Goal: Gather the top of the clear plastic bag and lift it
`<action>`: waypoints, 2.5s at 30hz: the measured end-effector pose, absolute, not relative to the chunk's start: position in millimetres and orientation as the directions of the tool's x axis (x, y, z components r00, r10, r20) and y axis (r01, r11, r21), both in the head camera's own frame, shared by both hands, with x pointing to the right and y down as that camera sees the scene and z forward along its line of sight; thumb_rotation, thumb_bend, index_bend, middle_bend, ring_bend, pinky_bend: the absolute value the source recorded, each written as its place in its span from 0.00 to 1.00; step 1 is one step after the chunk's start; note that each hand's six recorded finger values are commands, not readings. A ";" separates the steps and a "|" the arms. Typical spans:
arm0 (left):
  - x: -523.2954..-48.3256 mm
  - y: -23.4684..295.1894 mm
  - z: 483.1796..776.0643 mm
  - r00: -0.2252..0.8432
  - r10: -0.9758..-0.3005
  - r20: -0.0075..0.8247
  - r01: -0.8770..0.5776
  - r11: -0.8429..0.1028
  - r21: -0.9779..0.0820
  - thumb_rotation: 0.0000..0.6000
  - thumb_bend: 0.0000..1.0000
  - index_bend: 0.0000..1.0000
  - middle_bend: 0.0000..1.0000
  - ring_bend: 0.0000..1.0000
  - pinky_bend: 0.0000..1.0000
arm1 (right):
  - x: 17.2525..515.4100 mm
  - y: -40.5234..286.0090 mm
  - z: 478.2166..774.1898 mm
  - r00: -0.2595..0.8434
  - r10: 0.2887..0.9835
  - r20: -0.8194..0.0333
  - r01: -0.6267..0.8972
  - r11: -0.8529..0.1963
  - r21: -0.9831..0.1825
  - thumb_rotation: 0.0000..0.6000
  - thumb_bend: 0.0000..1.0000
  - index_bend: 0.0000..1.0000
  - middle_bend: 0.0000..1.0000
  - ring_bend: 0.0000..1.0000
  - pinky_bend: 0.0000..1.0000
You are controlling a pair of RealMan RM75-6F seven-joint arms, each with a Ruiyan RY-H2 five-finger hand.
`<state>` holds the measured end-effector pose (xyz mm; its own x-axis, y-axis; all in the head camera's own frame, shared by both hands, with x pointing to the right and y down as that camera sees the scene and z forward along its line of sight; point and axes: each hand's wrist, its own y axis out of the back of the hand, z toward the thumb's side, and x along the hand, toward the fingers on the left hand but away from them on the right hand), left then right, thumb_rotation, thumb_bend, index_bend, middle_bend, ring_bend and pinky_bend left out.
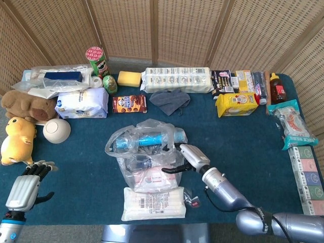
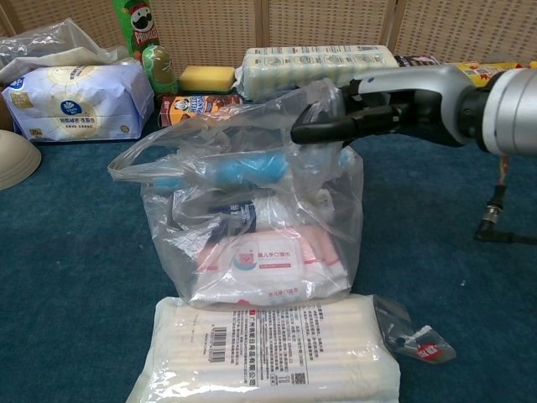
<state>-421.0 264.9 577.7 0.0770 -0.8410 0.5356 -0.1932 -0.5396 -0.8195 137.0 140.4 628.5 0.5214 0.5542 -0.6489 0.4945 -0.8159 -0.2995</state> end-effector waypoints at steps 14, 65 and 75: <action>-426.9 267.2 586.9 0.067 -0.828 0.557 -0.203 -0.558 -0.805 1.00 0.12 0.30 0.25 0.17 0.19 | 93.9 125.7 614.1 0.606 0.521 -0.601 0.715 -0.688 0.125 0.49 0.07 0.31 0.34 0.25 0.13; -307.5 165.9 531.0 0.534 -0.802 0.266 -0.022 -0.328 -0.945 1.00 0.12 0.22 0.25 0.17 0.20 | 147.2 108.4 503.2 0.667 0.600 -0.442 0.634 -0.146 0.759 0.49 0.13 0.51 0.60 0.68 0.52; -275.8 152.1 543.3 0.600 -0.749 0.280 0.075 -0.296 -0.952 1.00 0.12 0.22 0.25 0.15 0.20 | 160.4 106.0 505.3 0.641 0.620 -0.452 0.648 -0.123 0.751 0.50 0.13 0.50 0.59 0.67 0.52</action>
<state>-275.8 152.1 543.3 0.6004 -0.7491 0.2798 0.0747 -0.2958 -0.9523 160.4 106.0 505.3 0.6411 0.6201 -0.4521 0.6484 -0.1226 0.7514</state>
